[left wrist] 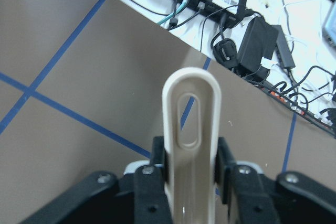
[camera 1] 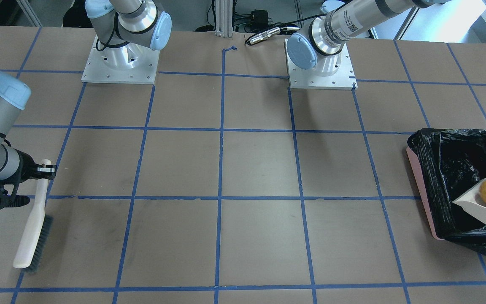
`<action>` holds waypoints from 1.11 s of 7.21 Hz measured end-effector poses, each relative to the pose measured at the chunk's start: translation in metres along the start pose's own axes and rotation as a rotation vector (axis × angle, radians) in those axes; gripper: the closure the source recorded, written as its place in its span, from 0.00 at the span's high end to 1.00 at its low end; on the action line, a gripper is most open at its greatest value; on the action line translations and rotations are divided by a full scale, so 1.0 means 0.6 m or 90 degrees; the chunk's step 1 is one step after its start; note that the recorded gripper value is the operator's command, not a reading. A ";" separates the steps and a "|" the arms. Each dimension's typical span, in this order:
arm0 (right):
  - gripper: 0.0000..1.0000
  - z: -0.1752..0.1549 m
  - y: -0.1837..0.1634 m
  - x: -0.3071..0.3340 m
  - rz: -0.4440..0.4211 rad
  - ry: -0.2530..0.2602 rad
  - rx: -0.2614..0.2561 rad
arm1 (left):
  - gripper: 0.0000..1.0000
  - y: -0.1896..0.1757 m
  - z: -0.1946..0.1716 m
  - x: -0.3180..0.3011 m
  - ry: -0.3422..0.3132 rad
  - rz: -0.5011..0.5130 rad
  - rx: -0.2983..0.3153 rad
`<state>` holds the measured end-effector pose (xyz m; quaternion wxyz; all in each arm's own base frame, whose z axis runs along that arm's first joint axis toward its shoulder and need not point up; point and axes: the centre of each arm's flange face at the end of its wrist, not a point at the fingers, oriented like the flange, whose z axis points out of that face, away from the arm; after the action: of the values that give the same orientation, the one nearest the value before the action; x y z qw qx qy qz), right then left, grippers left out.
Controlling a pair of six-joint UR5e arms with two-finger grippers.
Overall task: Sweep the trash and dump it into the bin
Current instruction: 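Tip the dustpan over the black trash bag with the left gripper, then set the brush down with the right gripper while the left raises the dustpan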
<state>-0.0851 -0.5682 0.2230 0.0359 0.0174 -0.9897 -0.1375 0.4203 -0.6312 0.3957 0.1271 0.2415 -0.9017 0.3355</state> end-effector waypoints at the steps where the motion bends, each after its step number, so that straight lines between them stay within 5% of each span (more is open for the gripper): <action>1: 0.93 0.001 -0.001 0.000 0.001 0.000 0.000 | 0.00 -0.004 -0.023 0.013 0.037 0.011 0.020; 5: 1.00 -0.020 -0.001 0.003 0.010 0.001 0.015 | 0.00 0.005 -0.090 0.012 0.189 0.050 0.075; 8: 1.00 -0.135 0.031 0.008 0.019 0.024 0.089 | 0.00 0.023 -0.129 -0.028 0.240 0.082 0.117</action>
<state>-0.0840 -0.5725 0.3058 0.0552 0.0078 -0.9962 -0.0672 0.4327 -0.5646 0.4390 0.2491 0.1266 -0.8411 0.4631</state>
